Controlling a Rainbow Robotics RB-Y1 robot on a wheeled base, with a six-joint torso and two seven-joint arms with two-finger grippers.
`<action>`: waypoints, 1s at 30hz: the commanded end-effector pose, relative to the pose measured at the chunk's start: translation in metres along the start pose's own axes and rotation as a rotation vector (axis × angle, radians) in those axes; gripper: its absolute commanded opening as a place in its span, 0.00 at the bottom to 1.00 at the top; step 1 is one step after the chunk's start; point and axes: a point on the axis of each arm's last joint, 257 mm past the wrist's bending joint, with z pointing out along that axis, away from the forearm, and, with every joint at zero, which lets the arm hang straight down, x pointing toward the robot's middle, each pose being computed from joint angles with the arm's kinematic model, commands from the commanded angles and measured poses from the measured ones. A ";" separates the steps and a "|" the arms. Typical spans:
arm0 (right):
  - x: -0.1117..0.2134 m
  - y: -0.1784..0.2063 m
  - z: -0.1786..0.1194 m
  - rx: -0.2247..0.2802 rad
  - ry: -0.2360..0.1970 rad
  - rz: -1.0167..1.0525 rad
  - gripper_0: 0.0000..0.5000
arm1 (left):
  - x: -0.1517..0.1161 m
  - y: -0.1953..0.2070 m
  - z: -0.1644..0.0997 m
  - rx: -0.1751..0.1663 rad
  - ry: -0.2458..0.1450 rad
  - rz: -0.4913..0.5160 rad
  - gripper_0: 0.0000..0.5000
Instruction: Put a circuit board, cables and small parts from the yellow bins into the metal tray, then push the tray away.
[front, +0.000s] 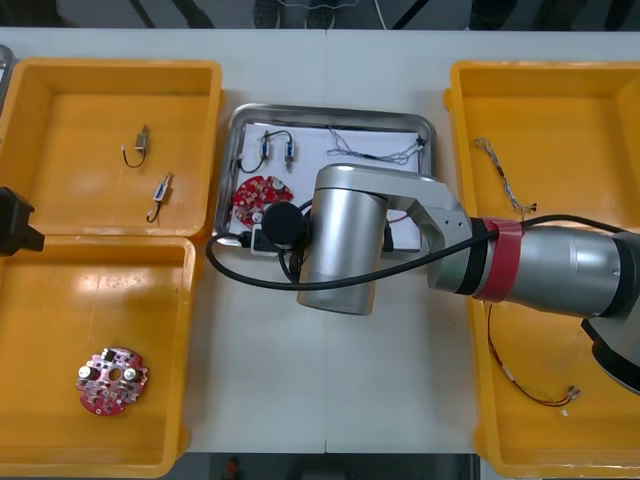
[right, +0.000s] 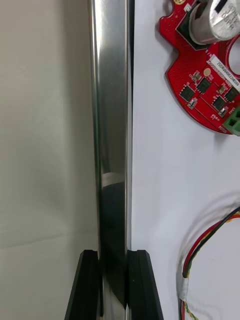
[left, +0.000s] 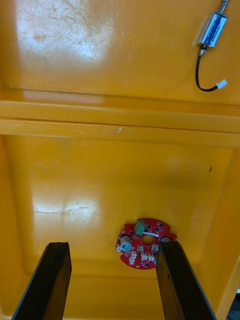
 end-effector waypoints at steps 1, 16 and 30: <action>-0.014 -0.050 -0.018 0.100 -0.036 -0.015 0.00 | -0.004 0.015 -0.014 -0.046 -0.024 0.076 1.00; -0.014 -0.092 -0.011 0.154 -0.044 0.004 0.00 | -0.004 0.015 -0.014 -0.046 -0.024 0.076 1.00; -0.021 -0.127 0.002 0.171 -0.085 -0.063 0.00 | -0.004 0.015 -0.014 -0.046 -0.024 0.076 1.00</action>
